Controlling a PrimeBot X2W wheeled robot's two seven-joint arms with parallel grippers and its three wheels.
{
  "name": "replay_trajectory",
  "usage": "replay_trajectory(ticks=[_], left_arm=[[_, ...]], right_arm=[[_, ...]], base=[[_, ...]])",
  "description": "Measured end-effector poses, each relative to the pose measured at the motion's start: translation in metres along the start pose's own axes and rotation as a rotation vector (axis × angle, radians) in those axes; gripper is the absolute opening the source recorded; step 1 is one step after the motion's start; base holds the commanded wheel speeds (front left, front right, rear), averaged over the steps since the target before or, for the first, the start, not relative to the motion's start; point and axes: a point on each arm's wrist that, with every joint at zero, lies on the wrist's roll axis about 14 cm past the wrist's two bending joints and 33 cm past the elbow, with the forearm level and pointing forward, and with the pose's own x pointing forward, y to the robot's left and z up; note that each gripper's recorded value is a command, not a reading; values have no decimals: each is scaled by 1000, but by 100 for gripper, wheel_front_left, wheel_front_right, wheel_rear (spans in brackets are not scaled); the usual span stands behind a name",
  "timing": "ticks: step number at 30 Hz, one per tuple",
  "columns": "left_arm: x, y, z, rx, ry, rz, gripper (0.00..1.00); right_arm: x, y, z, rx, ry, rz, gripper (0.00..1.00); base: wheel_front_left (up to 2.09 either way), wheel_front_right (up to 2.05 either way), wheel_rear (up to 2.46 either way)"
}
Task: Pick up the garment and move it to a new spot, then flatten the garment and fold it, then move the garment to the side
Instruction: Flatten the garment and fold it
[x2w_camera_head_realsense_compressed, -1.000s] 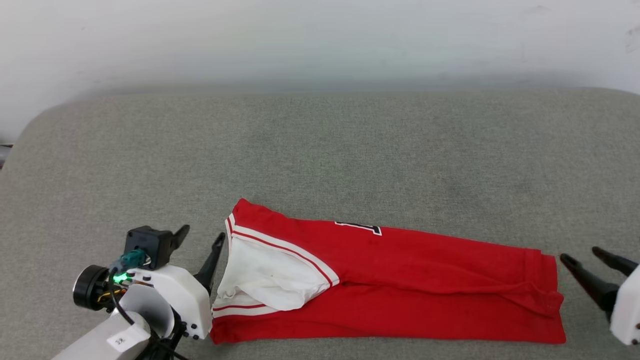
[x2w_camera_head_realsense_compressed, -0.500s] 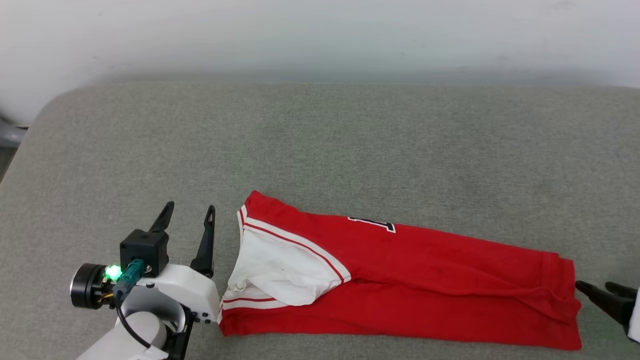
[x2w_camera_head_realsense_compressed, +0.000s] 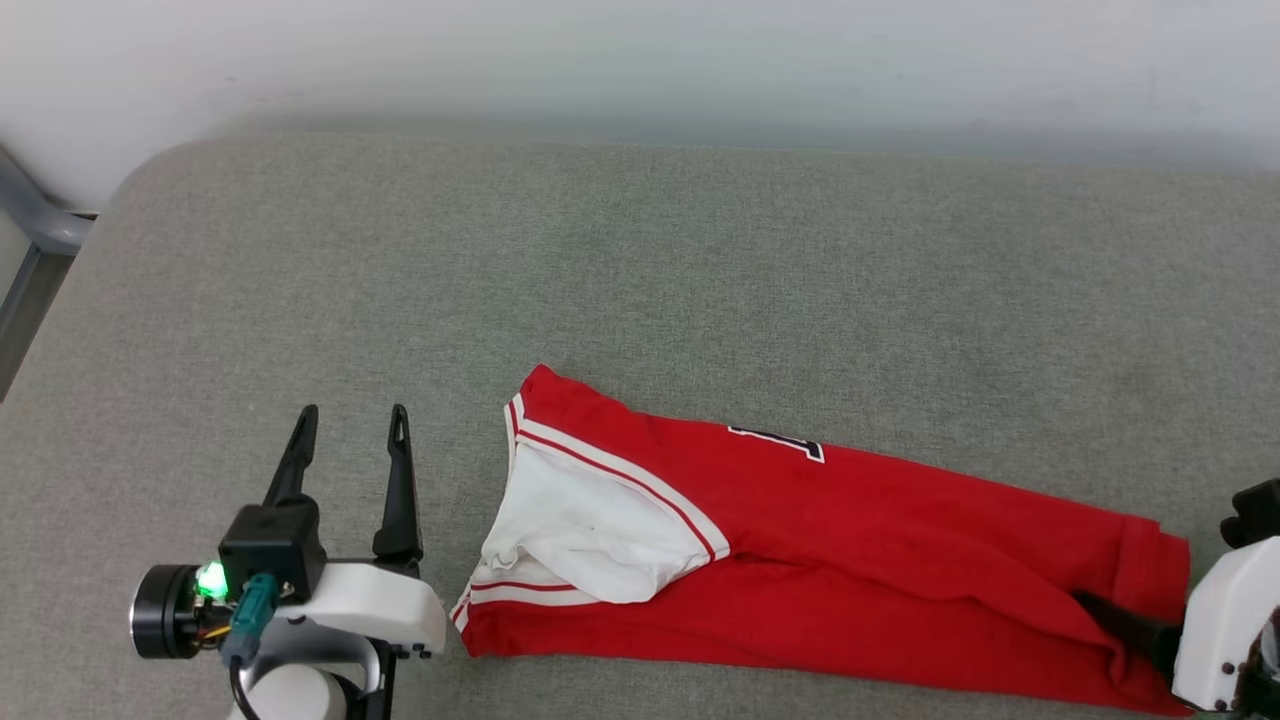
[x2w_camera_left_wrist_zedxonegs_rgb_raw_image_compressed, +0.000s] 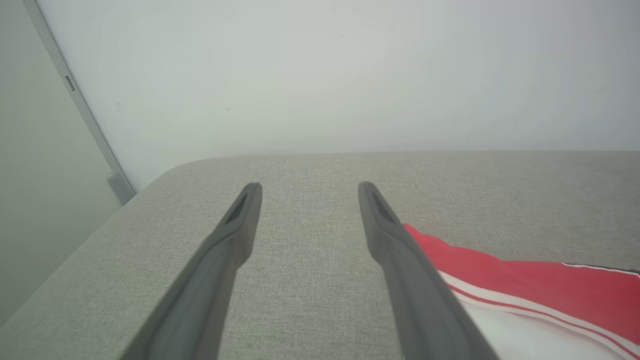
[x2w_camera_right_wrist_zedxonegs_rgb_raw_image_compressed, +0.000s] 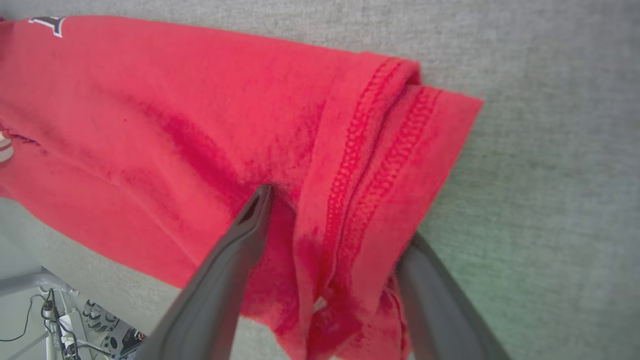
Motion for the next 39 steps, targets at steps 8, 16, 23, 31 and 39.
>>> replay_trajectory(ticks=[8, 16, 23, 31, 39], left_arm=[[-12, -6, -5, 5, -12, 14, 100], [-17, -8, -8, 30, -18, 13, 100], [-23, -10, -8, 56, -25, -9, 100], [-31, -15, -8, 59, -26, -30, 100], [-38, -15, -7, 55, -29, -34, 100]], right_arm=[[8, 3, -9, -39, -1, -4, 100], [3, -6, -3, -54, -48, -30, 0], [-24, -48, 8, -74, -85, -145, 0], [-49, -64, 27, -104, -158, -196, 0], [-58, -6, 44, -140, -241, -17, 0]], base=[[0, 0, 0], [0, 0, 0], [0, 0, 0], [0, 0, 0], [0, 0, 0]])
